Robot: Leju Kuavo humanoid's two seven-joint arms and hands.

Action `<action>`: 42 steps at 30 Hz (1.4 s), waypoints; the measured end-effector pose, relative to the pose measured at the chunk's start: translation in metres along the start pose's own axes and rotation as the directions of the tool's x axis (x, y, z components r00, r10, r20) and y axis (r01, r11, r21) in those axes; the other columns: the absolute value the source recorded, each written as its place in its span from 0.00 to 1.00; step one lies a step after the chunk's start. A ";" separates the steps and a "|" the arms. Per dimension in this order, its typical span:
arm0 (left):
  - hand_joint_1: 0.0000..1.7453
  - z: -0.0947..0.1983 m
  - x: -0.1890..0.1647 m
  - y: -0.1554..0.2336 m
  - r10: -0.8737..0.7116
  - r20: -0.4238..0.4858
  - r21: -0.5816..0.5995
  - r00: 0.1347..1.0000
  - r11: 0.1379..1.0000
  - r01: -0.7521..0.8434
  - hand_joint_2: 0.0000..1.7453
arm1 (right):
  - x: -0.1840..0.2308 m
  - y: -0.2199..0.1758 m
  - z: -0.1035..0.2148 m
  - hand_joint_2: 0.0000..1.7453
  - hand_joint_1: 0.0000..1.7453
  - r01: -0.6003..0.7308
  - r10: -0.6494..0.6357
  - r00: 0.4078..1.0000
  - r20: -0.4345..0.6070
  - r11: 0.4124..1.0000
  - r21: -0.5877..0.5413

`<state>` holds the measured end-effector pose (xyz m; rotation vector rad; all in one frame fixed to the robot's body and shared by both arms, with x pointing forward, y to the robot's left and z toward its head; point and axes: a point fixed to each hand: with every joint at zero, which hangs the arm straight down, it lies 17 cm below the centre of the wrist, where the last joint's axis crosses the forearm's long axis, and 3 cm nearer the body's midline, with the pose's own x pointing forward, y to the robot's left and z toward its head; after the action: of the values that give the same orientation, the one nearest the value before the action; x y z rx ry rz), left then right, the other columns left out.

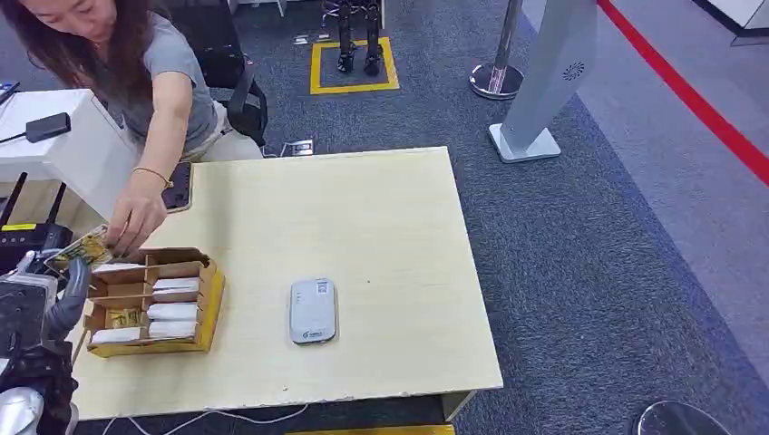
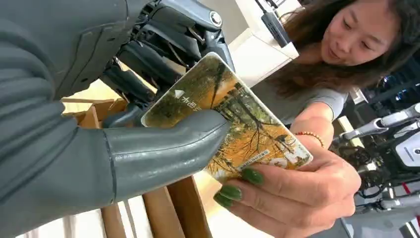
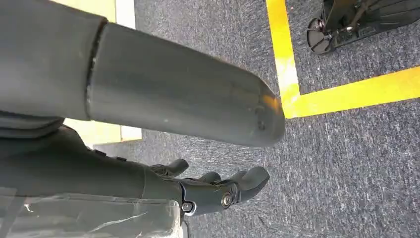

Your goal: Pass the card to the sensor for recognition and then transmit it.

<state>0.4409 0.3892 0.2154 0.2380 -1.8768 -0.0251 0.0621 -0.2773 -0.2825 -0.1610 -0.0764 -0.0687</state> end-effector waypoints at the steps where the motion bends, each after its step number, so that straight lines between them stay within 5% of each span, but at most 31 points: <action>1: 1.00 0.000 0.000 0.000 0.000 0.000 0.000 1.000 1.000 0.000 1.00 | 0.000 0.000 0.000 0.00 0.00 0.000 0.000 1.000 -0.001 1.000 0.000; 14: 1.00 -0.006 -0.005 -0.001 -0.044 0.004 0.021 0.999 0.999 0.043 1.00 | 0.000 -0.002 0.000 0.00 0.00 -0.022 0.022 1.000 -0.004 1.000 -0.009; 28: 1.00 -0.016 -0.006 -0.064 -0.219 0.040 -0.045 0.975 0.974 0.220 1.00 | 0.002 -0.002 0.000 0.00 0.00 -0.046 0.046 0.999 -0.006 0.999 -0.012; 38: 1.00 -0.015 -0.007 -0.079 -0.215 0.043 -0.067 0.976 0.974 0.218 1.00 | 0.001 -0.002 0.000 0.00 0.00 -0.047 0.047 0.999 -0.008 0.999 -0.012; 42: 1.00 -0.020 -0.002 -0.078 -0.327 0.076 -0.029 0.942 0.944 0.330 1.00 | 0.001 -0.001 0.000 0.00 0.00 -0.049 0.049 0.999 -0.008 0.999 -0.010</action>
<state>0.4726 0.3149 0.2090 0.5268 -1.8852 -0.3037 0.0631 -0.2788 -0.2822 -0.1725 -0.0639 -0.0207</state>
